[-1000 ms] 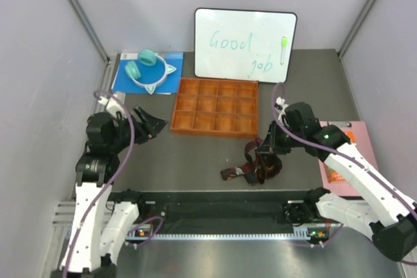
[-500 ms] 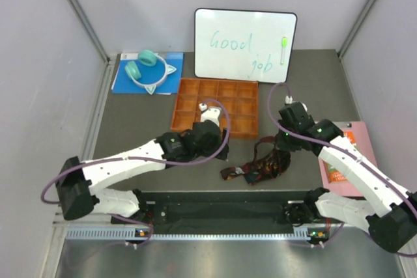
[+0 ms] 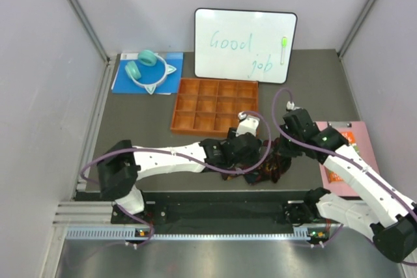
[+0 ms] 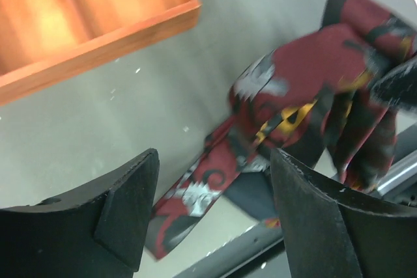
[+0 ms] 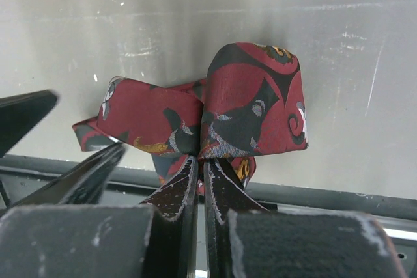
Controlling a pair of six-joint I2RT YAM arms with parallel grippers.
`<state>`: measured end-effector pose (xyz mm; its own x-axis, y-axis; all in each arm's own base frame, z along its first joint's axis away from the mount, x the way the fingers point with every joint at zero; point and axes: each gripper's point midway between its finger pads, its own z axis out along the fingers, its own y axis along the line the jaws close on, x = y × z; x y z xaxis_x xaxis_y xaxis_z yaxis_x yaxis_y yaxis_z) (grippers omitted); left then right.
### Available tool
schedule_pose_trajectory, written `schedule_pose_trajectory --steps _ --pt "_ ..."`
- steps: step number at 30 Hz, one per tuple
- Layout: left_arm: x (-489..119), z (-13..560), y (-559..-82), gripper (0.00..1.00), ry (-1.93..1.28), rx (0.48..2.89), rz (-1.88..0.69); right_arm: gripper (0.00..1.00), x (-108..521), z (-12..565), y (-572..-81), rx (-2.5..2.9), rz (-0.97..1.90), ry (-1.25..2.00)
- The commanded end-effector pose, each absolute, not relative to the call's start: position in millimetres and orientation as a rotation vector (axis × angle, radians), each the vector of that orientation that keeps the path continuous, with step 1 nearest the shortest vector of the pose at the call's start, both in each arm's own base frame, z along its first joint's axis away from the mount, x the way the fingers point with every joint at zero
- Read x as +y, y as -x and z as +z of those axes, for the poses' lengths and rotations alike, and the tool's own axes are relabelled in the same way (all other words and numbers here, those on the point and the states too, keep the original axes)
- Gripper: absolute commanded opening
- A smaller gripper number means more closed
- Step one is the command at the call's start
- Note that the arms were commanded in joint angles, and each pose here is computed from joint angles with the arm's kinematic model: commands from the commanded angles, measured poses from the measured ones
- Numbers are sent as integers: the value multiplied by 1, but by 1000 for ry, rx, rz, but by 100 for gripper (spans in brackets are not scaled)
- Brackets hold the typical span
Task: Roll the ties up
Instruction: Flatten out the tie at the center of the board.
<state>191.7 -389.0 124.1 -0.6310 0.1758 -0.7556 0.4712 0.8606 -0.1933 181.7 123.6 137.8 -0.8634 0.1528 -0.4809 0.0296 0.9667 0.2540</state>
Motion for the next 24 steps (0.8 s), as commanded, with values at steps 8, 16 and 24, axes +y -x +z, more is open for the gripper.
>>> schedule_pose_trajectory --steps 8,16,24 --pt "-432 140 -213 49 -442 2150 -467 0 131 151 -178 2563 401 -99" --pt "-437 159 -227 0 -431 2082 -366 0 131 157 -177 2556 408 -107" --pt "-411 250 -237 0 -369 1962 -293 99 122 177 -186 2481 370 -158"
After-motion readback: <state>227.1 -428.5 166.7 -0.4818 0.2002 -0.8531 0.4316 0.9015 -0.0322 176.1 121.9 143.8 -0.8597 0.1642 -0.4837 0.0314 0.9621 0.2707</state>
